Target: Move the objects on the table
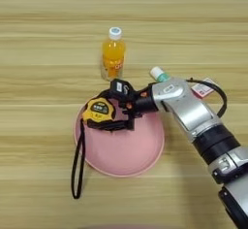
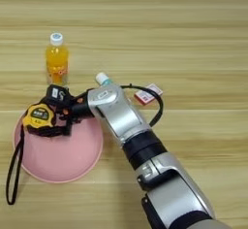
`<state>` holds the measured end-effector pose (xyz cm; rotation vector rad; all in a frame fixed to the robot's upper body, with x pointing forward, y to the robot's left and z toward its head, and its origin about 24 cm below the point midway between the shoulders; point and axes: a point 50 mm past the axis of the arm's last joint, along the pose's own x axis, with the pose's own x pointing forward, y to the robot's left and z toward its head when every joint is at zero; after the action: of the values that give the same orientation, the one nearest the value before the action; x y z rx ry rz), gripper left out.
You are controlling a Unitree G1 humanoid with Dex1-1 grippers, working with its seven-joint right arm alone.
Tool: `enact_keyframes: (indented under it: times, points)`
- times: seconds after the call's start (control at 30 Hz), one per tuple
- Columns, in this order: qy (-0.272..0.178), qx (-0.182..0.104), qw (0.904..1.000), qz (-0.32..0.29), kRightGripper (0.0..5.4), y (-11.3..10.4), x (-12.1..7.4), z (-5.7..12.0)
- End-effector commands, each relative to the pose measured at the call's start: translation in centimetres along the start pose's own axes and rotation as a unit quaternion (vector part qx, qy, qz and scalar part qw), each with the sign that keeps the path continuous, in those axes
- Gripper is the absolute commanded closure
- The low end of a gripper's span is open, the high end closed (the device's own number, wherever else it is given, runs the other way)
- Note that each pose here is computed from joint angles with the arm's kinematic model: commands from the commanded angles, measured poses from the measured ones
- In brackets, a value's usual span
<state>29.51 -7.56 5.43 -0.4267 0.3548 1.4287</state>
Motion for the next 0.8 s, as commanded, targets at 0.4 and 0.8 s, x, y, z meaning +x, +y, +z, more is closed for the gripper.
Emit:
enact_keyframes:
  times: [0.4, 0.8]
  points:
    - [-0.077, -0.076, 0.9923, -0.060, 1.23, -2.4, -3.9, 5.6]
    - [-0.069, -0.079, 0.9869, -0.123, 1.23, -4.0, -9.9, 5.1]
